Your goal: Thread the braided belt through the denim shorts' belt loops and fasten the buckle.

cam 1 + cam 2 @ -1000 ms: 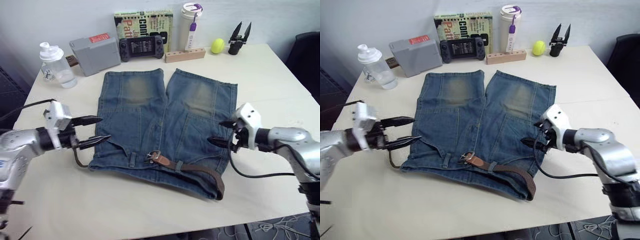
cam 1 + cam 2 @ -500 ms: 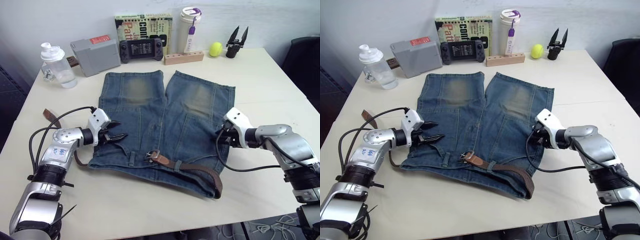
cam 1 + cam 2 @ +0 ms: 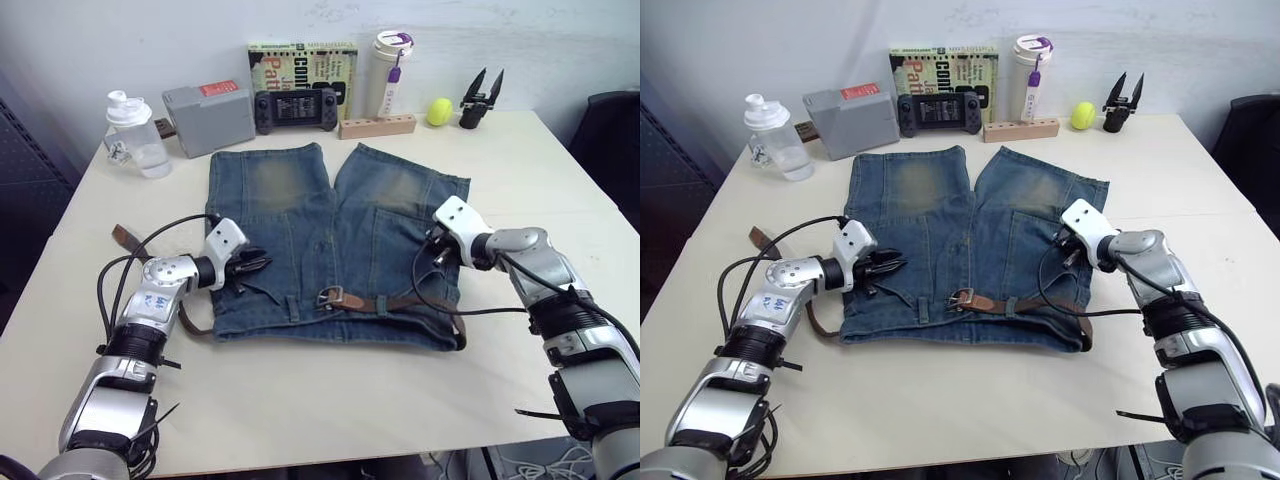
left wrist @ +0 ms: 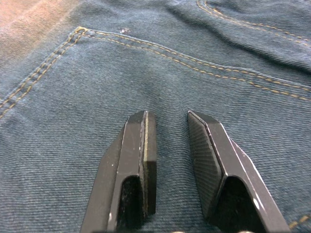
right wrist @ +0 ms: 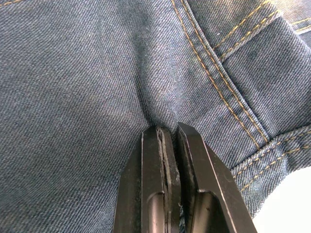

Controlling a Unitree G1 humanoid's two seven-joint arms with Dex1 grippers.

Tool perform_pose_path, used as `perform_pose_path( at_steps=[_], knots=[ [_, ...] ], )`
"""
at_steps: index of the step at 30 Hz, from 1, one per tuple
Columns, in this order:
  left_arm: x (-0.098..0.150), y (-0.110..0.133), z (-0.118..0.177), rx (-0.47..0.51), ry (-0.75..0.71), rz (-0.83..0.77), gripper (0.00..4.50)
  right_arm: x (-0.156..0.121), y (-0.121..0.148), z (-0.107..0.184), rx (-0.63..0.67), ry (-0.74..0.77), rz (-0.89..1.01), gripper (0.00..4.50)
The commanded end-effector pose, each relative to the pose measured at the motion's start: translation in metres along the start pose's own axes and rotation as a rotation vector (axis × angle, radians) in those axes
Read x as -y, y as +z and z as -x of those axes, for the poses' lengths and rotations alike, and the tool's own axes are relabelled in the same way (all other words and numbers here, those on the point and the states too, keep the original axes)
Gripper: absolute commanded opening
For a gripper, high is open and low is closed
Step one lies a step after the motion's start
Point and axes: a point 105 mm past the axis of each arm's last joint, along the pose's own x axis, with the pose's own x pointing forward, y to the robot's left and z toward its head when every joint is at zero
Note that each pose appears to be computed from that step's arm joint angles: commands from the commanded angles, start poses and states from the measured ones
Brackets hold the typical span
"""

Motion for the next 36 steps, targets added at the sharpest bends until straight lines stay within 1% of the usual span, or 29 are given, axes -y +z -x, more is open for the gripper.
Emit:
perform_pose_path(
  at_steps=[1,5,6,7,8,9,10,11,13,14,15,16,17,19,20,21,23,25,27,29,33,36],
  knots=[
    [0.005,-0.024,-0.001,-0.066,0.008,0.072,1.3,0.02,-0.025,0.004,-0.091,-0.103,-0.011,0.0],
    [0.012,-0.021,-0.001,-0.055,-0.018,0.067,1.3,0.022,-0.021,0.004,-0.065,-0.107,-0.039,0.0],
    [0.01,-0.018,0.002,-0.033,0.003,0.077,1.3,0.025,-0.013,0.007,-0.021,-0.12,-0.07,0.0],
    [0.007,-0.013,0.005,-0.004,0.028,0.083,1.81,0.025,-0.006,0.01,0.017,-0.116,-0.083,0.79],
    [0.005,-0.009,0.008,0.017,0.046,0.088,1.95,0.026,-0.001,0.012,0.044,-0.112,-0.09,1.02],
    [0.004,-0.007,0.009,0.028,0.056,0.09,2.47,0.025,0.002,0.014,0.059,-0.11,-0.093,1.61],
    [0.003,0.001,0.016,0.057,0.072,0.094,2.95,0.026,0.013,0.019,0.114,-0.098,-0.132,2.09],
    [0.001,0.01,0.023,0.089,0.091,0.098,3.24,0.027,0.024,0.026,0.171,-0.089,-0.167,2.44],
    [0.0,0.029,0.038,0.147,0.12,0.103,4.19,0.025,0.041,0.041,0.261,-0.059,-0.209,3.44],
    [0.001,0.036,0.044,0.168,0.128,0.104,4.5,0.023,0.046,0.047,0.287,-0.045,-0.216,3.9],
    [0.002,0.04,0.047,0.178,0.132,0.107,4.5,0.021,0.048,0.051,0.302,-0.035,-0.221,4.37],
    [0.003,0.042,0.049,0.182,0.135,0.11,4.5,0.02,0.05,0.053,0.308,-0.03,-0.224,4.45],
    [-0.003,0.055,0.064,0.229,0.186,0.154,4.5,0.009,0.062,0.065,0.382,0.038,-0.221,4.45],
    [-0.011,0.07,0.089,0.279,0.271,0.206,4.5,-0.012,0.08,0.086,0.492,0.136,-0.184,4.45],
    [-0.018,0.071,0.103,0.275,0.338,0.231,4.5,-0.03,0.087,0.098,0.548,0.229,-0.185,4.45],
    [-0.025,0.068,0.114,0.248,0.404,0.237,4.5,-0.044,0.09,0.106,0.58,0.291,-0.176,4.45],
    [-0.038,0.059,0.135,0.178,0.533,0.249,4.5,-0.07,0.095,0.12,0.631,0.402,-0.129,4.45],
    [-0.054,0.044,0.154,0.106,0.683,0.285,4.5,-0.09,0.097,0.125,0.639,0.46,-0.109,4.45],
    [-0.067,0.027,0.171,0.047,0.828,0.332,4.5,-0.101,0.097,0.126,0.642,0.482,-0.1,4.45],
    [-0.076,0.008,0.181,-0.004,0.924,0.392,4.5,-0.106,0.097,0.124,0.643,0.486,-0.099,4.45],
    [-0.077,-0.019,0.175,-0.076,0.972,0.475,4.5,-0.114,0.092,0.121,0.616,0.5,-0.096,4.45],
    [-0.077,-0.033,0.17,-0.111,0.988,0.507,4.5,-0.118,0.088,0.119,0.601,0.504,-0.098,4.45]
  ],
)
